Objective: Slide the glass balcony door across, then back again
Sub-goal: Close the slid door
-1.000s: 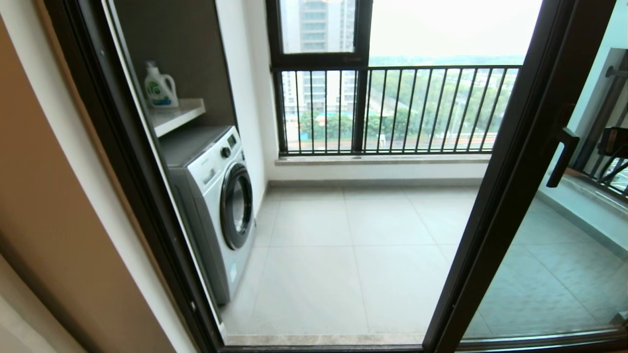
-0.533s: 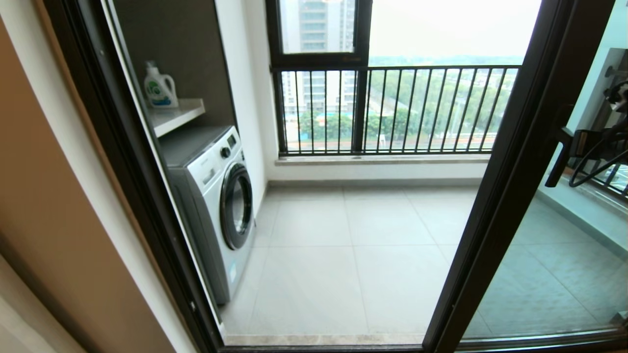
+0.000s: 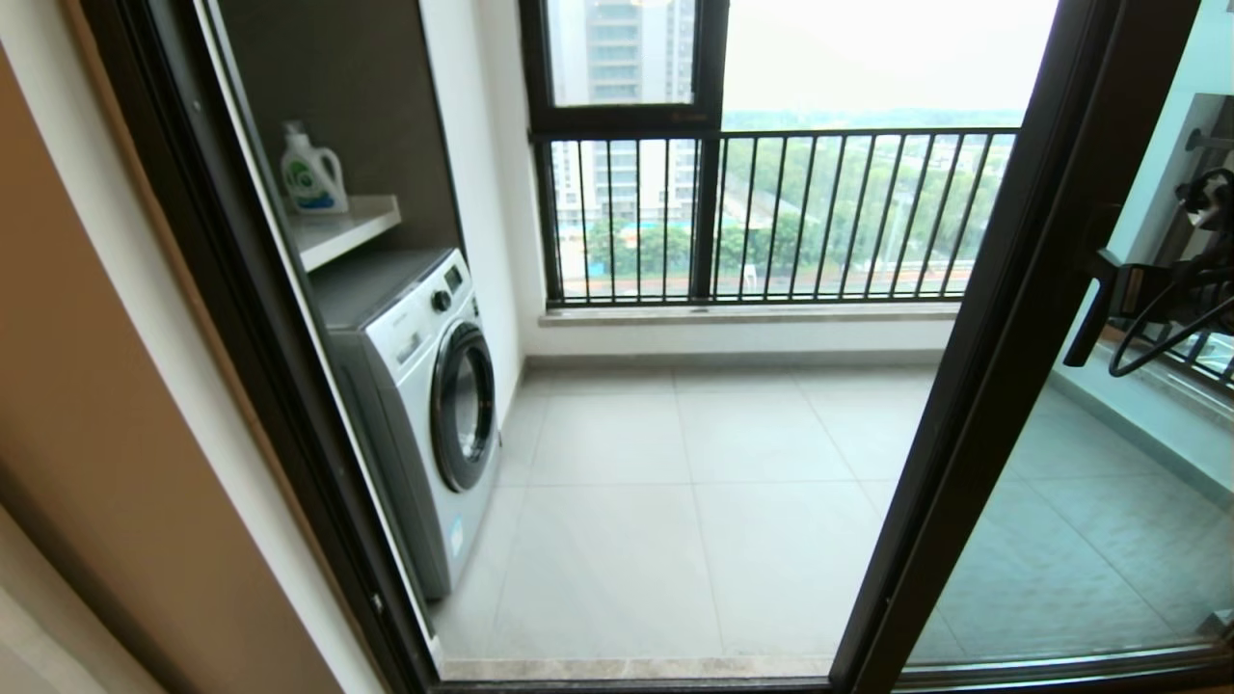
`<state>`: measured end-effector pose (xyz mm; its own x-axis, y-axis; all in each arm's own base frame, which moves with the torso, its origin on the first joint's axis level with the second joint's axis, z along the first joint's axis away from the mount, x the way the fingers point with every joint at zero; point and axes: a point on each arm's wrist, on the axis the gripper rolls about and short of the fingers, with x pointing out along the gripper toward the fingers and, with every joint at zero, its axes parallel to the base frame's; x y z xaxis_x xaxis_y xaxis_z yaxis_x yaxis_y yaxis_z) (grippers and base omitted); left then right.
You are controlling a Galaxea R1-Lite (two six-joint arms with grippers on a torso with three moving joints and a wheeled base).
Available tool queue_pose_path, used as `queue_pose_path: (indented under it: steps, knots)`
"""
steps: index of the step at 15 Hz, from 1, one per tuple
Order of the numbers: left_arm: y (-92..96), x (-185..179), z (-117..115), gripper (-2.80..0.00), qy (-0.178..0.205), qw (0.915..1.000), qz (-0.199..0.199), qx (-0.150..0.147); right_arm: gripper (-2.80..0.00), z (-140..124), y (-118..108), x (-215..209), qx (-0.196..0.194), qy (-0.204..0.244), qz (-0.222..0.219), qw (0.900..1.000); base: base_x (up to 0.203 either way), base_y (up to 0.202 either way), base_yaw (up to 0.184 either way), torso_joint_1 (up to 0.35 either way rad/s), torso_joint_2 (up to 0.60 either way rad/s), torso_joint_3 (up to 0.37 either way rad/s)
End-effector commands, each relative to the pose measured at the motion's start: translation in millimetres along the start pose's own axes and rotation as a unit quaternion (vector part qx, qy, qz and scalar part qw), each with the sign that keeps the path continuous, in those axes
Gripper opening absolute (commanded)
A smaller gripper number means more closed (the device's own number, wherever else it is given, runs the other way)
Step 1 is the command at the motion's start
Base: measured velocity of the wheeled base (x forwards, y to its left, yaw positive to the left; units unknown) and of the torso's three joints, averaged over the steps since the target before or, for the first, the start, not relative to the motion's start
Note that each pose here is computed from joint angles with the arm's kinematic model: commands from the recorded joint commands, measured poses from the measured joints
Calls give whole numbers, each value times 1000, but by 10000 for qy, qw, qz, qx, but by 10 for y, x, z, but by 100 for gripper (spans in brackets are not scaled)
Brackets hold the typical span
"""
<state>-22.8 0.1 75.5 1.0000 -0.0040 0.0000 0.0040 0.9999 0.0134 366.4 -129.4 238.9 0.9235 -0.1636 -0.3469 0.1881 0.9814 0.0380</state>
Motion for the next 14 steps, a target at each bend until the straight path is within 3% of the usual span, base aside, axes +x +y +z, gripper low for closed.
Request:
queue_pose_path:
  steps: [1, 10, 14]
  knots:
    - [0, 1, -1, -280, 14, 10000, 4, 2, -280, 0, 72, -27, -48, -47, 115, 9999, 0, 0, 0, 0, 0, 0]
    - [0, 1, 0, -280, 8, 10000, 4, 2, -280, -48, 304, -92, -164, -130, 369, 9991, 0, 0, 0, 0, 0, 0]
    - [0, 1, 0, -280, 8, 10000, 4, 2, -280, -98, 513, -186, -251, -73, 627, 9977, 0, 0, 0, 0, 0, 0]
